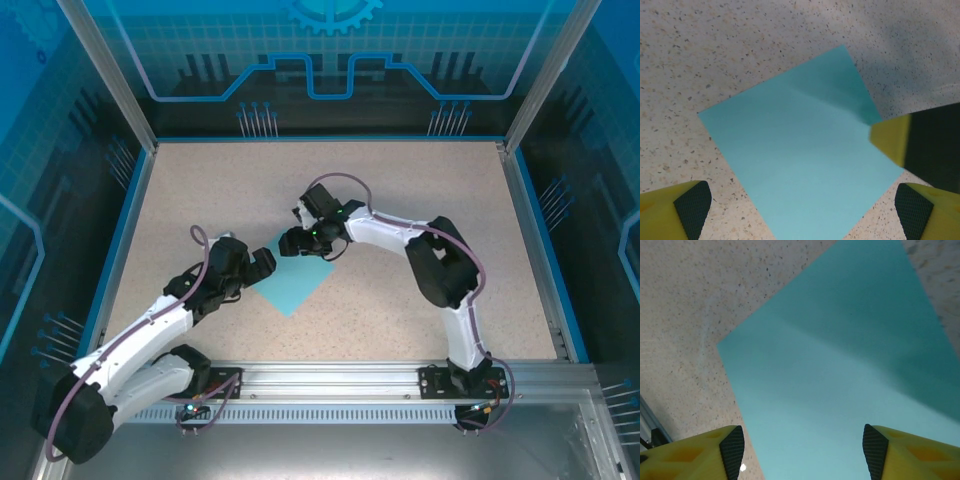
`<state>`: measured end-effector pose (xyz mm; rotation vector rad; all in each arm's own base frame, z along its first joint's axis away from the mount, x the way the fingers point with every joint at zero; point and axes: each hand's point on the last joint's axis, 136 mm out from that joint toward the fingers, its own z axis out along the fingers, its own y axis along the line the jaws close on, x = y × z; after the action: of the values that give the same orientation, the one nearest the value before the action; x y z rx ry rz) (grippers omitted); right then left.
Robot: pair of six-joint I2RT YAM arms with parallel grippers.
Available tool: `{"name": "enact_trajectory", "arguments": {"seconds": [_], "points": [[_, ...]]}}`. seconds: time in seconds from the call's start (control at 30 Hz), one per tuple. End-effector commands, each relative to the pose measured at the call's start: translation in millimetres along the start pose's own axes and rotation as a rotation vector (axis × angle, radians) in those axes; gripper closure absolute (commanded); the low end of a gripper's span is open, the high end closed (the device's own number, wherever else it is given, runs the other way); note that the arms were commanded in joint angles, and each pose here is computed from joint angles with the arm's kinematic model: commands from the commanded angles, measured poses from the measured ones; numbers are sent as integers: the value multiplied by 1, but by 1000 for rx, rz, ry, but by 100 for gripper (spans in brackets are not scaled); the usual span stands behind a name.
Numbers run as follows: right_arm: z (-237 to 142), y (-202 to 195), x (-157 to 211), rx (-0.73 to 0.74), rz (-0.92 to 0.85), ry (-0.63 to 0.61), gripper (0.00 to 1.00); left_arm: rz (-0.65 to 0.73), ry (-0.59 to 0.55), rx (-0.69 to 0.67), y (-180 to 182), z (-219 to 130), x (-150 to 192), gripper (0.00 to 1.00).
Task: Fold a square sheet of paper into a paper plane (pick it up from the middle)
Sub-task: Move the square sheet of paper to the center of the table.
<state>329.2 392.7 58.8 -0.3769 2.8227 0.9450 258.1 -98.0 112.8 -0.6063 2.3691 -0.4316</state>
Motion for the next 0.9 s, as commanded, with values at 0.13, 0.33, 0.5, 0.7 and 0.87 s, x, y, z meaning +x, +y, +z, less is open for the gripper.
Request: {"name": "enact_trajectory", "arguments": {"seconds": [0.13,0.33,0.5,0.7,0.87], "points": [[24,-26,19,80,82,99,33,15,0,15,0,1,0,1],[2,-91,46,244,241,46,40,38,37,108,-19,7,5,1],[-40,-129,81,344,395,-76,40,47,113,198,-44,19,14,1],[-62,-144,126,330,530,-198,38,80,213,268,-75,34,23,1],[-80,-117,115,343,386,-190,33,89,227,213,-73,45,23,1]]}}
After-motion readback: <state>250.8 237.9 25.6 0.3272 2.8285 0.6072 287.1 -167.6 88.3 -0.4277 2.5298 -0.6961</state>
